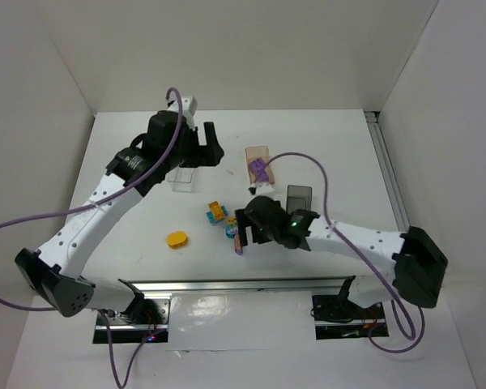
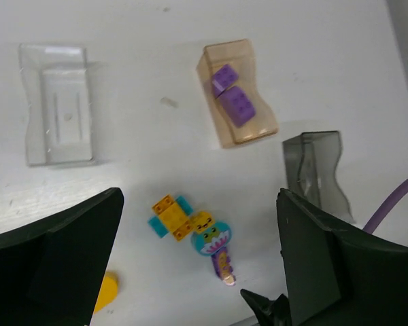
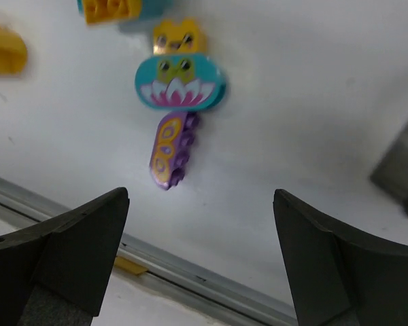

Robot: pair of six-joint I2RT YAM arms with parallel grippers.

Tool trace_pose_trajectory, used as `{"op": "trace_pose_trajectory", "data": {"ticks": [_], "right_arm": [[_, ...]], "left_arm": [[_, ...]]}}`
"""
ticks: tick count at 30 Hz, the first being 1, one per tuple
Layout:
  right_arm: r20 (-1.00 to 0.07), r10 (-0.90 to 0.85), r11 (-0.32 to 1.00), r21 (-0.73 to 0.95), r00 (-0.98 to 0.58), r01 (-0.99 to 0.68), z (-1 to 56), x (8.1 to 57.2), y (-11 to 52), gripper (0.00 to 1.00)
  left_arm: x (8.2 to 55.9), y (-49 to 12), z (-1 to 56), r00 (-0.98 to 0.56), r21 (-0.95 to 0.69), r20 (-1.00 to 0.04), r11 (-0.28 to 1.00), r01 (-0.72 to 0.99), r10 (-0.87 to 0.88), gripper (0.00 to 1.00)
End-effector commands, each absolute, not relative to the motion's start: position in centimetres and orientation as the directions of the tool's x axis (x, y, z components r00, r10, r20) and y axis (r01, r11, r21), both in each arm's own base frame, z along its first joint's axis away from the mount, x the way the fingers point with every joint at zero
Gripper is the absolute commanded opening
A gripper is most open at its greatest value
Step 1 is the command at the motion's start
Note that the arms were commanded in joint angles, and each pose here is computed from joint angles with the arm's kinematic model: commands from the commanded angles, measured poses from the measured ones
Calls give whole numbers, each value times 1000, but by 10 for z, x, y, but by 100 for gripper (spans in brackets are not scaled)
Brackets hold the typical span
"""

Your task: Sort the legos into containers by color

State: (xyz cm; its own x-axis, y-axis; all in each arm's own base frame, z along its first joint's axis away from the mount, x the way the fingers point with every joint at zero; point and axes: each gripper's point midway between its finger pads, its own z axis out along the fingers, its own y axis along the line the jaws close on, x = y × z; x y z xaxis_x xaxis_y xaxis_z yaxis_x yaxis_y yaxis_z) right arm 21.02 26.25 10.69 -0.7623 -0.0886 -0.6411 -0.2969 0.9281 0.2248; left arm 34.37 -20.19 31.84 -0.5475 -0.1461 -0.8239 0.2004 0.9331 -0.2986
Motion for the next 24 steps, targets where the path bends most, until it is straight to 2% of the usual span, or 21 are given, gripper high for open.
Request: {"op": "trace_pose_trajectory", "data": {"ticks": [1,5,10,11,15,18,19,22,24], "right_arm": [[-677,-59,942,205,-734,-265,101,209,294,94],[-650,-93,945,181,-754,-272,69,202,316,91],[-643,-92,948,177,-760,-265,49,208,330,74],[-644,-106,951,157,-758,-267,44,209,328,68],[-658,-101,957,142,-746,-255,41,218,336,63],[-662,-101,959,134,-742,-250,42,223,342,50],[-668,-98,961,129,-737,-245,45,226,343,40],[-683,-103,966,105,-723,-237,62,226,338,22],[-711,-84,970,101,-698,-219,85,226,323,21]], "left_arm": [[332,-176,288,-592,-291,-786,951,104,-176,100],[312,-157,276,-601,-317,-766,947,44,-229,100],[294,-155,251,-641,-348,-725,937,26,-251,99],[293,-154,245,-651,-341,-718,940,22,-246,99],[293,-157,242,-661,-349,-707,937,20,-250,98],[295,-158,244,-656,-353,-712,935,22,-253,98],[295,-158,244,-656,-353,-712,935,22,-253,98],[296,-153,246,-645,-333,-723,943,12,-248,98],[296,-150,249,-632,-331,-732,944,6,-253,98]]}}
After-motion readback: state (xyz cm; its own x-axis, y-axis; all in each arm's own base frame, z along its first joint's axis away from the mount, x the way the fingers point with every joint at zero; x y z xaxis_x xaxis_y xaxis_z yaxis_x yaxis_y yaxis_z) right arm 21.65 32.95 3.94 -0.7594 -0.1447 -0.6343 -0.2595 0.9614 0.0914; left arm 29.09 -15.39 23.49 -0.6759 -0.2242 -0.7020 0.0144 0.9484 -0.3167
